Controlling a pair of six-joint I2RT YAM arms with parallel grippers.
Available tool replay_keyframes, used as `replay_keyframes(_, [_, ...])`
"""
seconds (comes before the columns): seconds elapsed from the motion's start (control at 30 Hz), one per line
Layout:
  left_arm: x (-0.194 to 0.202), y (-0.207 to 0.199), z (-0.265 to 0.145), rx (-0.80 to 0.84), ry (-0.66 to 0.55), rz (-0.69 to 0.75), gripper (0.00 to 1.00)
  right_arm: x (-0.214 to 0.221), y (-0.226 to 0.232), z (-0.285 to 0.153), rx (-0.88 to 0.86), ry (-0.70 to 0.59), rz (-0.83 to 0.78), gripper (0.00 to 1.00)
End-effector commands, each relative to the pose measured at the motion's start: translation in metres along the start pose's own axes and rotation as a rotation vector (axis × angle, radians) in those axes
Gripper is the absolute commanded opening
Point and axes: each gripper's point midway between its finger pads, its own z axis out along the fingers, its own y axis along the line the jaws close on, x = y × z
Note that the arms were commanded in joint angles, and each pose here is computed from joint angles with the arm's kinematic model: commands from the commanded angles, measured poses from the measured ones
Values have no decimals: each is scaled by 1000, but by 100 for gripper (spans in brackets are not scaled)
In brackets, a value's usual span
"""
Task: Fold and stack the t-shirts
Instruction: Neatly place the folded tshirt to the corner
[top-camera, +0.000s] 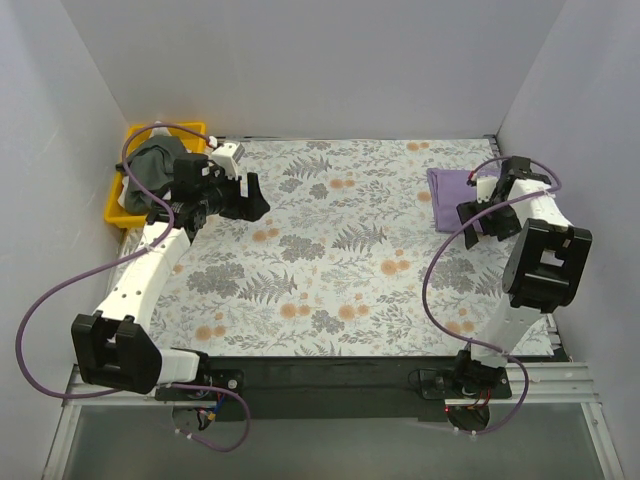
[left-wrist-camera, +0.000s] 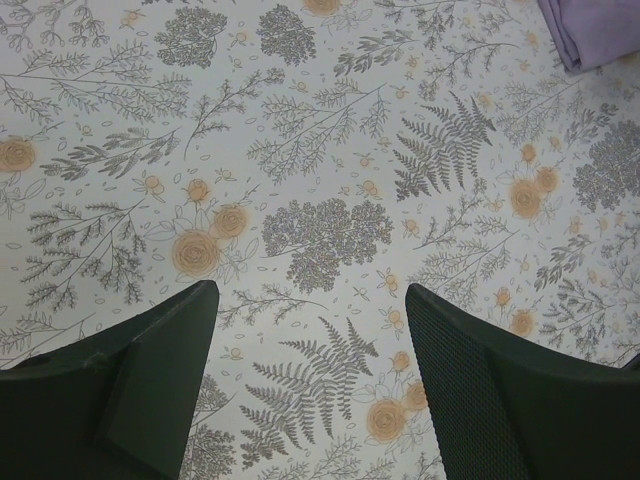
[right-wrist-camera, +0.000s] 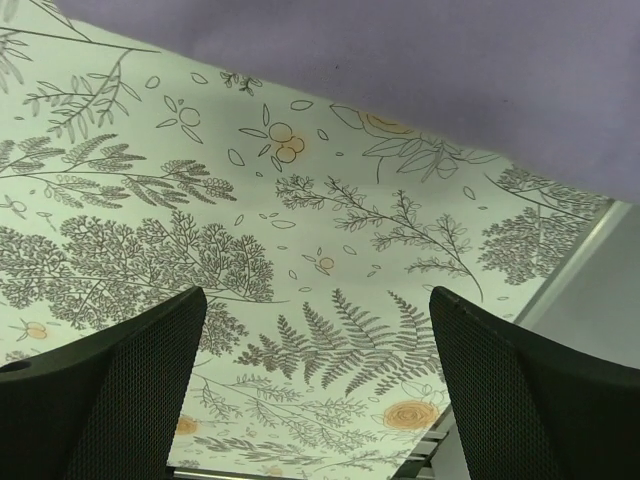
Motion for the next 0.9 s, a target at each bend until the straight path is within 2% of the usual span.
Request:
replay_keyframes(0.0, [-14,-4,-14,-3,-38,45,75,2,-7,13,28,-4,26,98])
replay_keyframes(0.27, [-3,-1,-8,-2,-8,35,75,-7,-21,63,49,-19,39,98])
replay_keyframes(0.87, [26,21,15,-52,76,20,75,-102,-51,115,69,-146,151,98])
